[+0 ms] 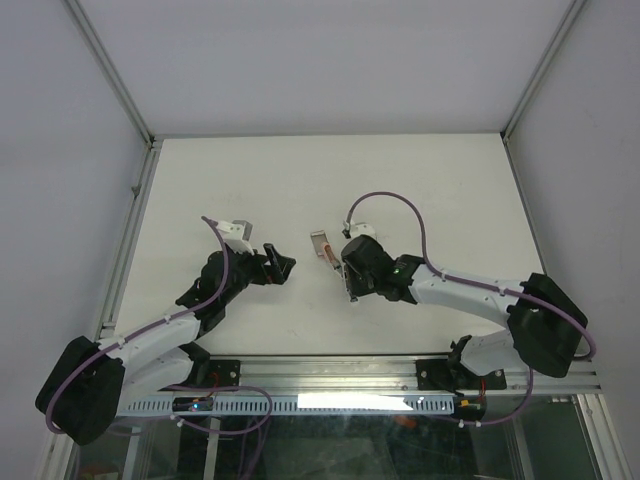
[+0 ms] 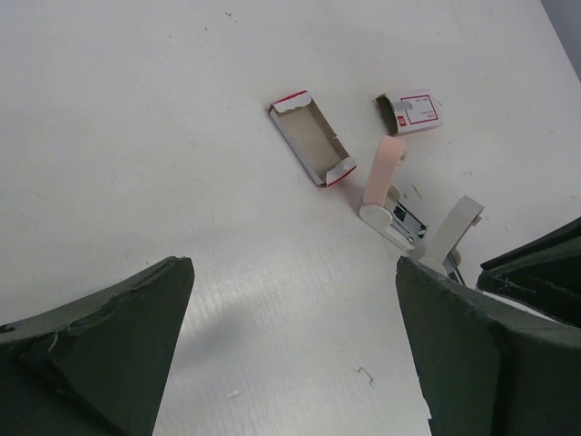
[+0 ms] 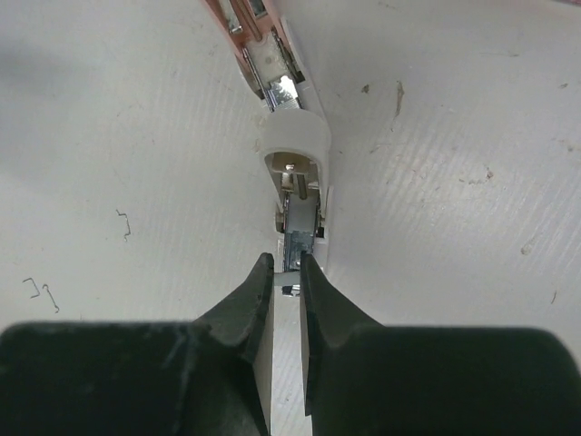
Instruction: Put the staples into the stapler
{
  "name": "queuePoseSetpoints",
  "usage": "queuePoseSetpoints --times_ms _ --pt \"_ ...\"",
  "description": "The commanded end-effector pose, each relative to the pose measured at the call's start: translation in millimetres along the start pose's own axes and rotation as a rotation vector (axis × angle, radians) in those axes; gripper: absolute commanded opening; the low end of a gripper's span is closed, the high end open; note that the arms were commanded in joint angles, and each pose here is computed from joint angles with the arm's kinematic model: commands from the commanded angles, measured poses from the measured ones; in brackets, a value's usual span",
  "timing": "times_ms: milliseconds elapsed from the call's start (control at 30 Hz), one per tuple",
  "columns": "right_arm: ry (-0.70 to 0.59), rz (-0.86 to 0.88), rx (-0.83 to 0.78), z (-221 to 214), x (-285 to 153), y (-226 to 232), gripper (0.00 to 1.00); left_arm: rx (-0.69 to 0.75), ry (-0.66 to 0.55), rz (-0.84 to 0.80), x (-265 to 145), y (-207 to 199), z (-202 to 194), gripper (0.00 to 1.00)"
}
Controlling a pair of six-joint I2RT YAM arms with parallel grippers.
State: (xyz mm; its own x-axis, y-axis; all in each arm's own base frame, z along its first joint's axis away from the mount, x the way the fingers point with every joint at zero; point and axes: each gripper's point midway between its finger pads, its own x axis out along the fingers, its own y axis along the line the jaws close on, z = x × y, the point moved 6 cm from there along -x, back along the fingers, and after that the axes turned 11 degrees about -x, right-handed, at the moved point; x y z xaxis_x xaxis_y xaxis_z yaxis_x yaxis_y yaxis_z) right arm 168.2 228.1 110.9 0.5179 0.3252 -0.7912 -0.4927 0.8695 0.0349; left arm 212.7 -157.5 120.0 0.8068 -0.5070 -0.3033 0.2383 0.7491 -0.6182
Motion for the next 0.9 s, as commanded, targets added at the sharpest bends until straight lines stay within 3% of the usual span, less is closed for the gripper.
queuePoseSetpoints --times_ms 0,867 --pt "-0.049 -0.026 0.018 20 -1 6 0.09 0.031 -0.057 -0.014 0 -3 11 0.99" --pt "0.004 -0.077 -0.012 11 8 8 0.09 0.033 -0.047 -0.016 1 -4 10 0.99"
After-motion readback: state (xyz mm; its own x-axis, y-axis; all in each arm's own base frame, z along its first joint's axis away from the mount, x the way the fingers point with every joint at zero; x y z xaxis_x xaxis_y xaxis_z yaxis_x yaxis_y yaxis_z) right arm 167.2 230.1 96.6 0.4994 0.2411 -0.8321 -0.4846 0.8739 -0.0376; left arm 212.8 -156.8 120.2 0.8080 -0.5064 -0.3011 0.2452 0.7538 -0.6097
